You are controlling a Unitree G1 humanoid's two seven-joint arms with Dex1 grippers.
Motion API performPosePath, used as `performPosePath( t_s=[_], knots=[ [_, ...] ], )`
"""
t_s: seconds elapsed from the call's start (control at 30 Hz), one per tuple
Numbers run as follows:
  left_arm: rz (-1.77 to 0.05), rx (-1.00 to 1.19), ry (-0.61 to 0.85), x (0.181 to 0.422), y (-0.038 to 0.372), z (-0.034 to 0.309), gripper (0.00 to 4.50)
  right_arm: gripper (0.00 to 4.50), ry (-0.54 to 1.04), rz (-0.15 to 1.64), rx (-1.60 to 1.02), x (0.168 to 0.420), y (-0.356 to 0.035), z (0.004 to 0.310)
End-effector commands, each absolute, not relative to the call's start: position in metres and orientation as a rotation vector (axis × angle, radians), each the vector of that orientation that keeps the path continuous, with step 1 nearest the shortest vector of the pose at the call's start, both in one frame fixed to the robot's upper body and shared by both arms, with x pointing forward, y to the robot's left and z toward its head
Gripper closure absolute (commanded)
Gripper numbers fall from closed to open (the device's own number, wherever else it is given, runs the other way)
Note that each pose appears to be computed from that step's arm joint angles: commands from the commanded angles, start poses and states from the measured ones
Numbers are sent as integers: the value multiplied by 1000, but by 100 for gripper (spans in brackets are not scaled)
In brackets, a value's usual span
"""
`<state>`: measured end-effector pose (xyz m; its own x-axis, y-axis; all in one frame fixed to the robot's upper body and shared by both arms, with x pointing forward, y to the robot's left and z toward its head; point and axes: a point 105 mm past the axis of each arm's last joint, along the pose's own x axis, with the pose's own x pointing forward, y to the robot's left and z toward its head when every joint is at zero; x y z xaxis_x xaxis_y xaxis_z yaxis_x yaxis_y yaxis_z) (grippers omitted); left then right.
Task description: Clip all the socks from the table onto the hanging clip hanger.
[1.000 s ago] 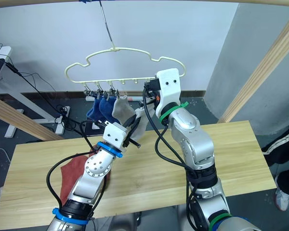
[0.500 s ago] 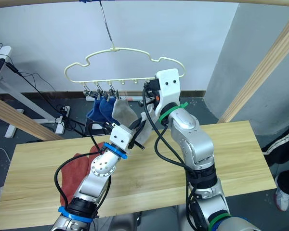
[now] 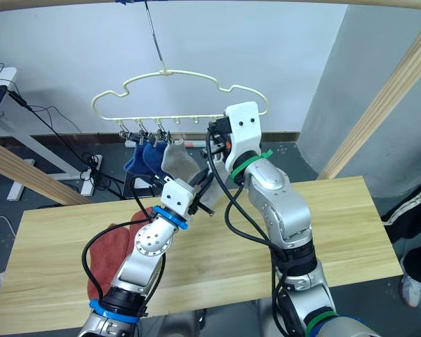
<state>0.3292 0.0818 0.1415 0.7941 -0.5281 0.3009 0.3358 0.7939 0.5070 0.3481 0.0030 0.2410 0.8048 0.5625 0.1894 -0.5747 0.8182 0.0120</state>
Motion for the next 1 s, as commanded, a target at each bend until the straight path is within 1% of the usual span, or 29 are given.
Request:
performPosePath(
  t_s=[0.03, 0.13, 0.2, 0.23, 0.33, 0.37, 0.5, 0.53, 0.7, 0.77, 0.8, 0.9, 1.0],
  knots=[
    [-475, 437, -522, 324, 78, 159, 447, 450, -234, 624, 67, 340, 3, 250],
    [-465, 437, -513, 324, 80, 158, 447, 450, -240, 601, 73, 342, 0, 251],
    [-461, 437, -513, 324, 81, 158, 450, 392, -246, 584, 72, 343, -3, 252],
    [-463, 439, -512, 324, 81, 158, 450, 372, -248, 577, 64, 344, -5, 251],
    [-461, 445, -513, 324, 81, 157, 450, 248, -251, 574, 48, 344, -7, 251],
    [-458, 444, -512, 324, 82, 157, 450, 217, -252, 574, 45, 344, -7, 251],
    [-452, 447, -511, 325, 82, 157, 450, 62, -248, 588, 49, 343, -6, 251],
    [-448, 450, -511, 325, 82, 157, 450, 29, -247, 597, 53, 341, -6, 251],
    [-466, 466, -486, 325, 82, 152, 450, 29, -235, 678, 58, 329, -5, 252],
    [-449, 426, -456, 328, 86, 150, 390, 25, -226, 713, 52, 324, -4, 250],
    [-456, 433, -455, 328, 85, 150, 375, 25, -218, 734, 45, 321, -4, 248],
    [-456, 449, -444, 329, 88, 150, 286, 25, -196, 793, 26, 312, -3, 243],
    [-504, 439, -400, 325, 89, 143, 204, 25, -183, 843, -8, 304, -5, 240]
  ],
)
